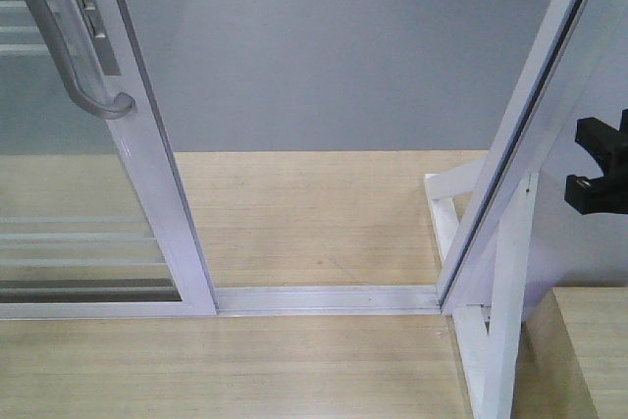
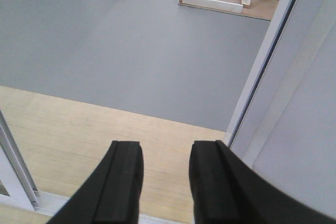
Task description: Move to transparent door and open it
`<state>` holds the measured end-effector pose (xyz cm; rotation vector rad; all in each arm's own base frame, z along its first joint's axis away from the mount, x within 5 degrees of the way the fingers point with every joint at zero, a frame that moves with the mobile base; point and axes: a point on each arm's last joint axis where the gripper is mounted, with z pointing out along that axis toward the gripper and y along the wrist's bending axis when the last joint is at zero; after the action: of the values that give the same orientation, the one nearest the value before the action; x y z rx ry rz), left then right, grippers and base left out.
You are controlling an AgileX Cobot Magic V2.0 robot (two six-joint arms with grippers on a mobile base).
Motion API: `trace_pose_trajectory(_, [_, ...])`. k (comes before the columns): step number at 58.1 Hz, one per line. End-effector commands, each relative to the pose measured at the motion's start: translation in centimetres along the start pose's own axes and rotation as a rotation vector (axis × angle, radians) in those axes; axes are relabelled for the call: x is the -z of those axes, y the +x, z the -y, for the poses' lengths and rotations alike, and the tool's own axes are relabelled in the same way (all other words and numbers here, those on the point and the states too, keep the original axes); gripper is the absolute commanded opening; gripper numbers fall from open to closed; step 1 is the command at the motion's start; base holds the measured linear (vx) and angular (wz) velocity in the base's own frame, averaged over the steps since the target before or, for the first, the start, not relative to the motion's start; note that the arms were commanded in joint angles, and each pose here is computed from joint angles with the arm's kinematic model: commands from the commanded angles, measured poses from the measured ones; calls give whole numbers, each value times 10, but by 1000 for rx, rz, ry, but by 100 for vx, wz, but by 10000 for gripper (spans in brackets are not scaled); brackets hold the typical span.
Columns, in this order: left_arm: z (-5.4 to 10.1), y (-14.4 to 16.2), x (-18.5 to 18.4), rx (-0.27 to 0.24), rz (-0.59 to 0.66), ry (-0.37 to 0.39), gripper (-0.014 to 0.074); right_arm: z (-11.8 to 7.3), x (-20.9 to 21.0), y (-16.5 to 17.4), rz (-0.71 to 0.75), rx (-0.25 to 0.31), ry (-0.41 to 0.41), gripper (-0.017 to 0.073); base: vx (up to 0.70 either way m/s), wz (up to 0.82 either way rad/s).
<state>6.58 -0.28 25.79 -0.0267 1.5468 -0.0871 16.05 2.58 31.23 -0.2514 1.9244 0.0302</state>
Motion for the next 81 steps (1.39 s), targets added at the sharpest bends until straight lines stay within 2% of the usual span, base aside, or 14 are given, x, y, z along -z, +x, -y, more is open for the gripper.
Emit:
trace_pose_trajectory(1, [-2, 1, 6, -77, 165, -10, -6, 2, 4, -16, 107, 12, 12, 307, 0, 0])
trace_pose_trajectory(5, [-3, 17, 10, -118, 184, -11, -6, 2, 4, -16, 107, 12, 12, 307, 0, 0])
trace_pose_trajectory(11, [-4, 40, 13, -115, 189, -11, -6, 2, 4, -16, 107, 12, 12, 307, 0, 0])
trace_pose_trajectory(16, [-5, 53, 11, -113, 139, -11, -6, 2, 4, -16, 105, 12, 12, 307, 0, 0])
trace_pose_trajectory(24, [-5, 54, 11, -112, 126, -10, -6, 2, 4, -16, 106, 12, 12, 307, 0, 0])
trace_pose_trajectory(28, [-5, 54, 11, -92, 118, -11, -6, 2, 4, -16, 104, 12, 12, 307, 0, 0])
trace_pose_trajectory(70, [-5, 55, 11, -97, 117, -11, -6, 2, 5, -16, 108, 12, 13, 307, 0, 0])
trace_pose_trajectory(76, [-5, 55, 11, -97, 117, -11, -6, 4, 16, -19, 146, 44, 30, 285, 0, 0])
trace_pose_trajectory(81, [-5, 55, 11, -97, 117, -11, -6, 4, 28, -17, 182, 78, 45, 226, 0, 0])
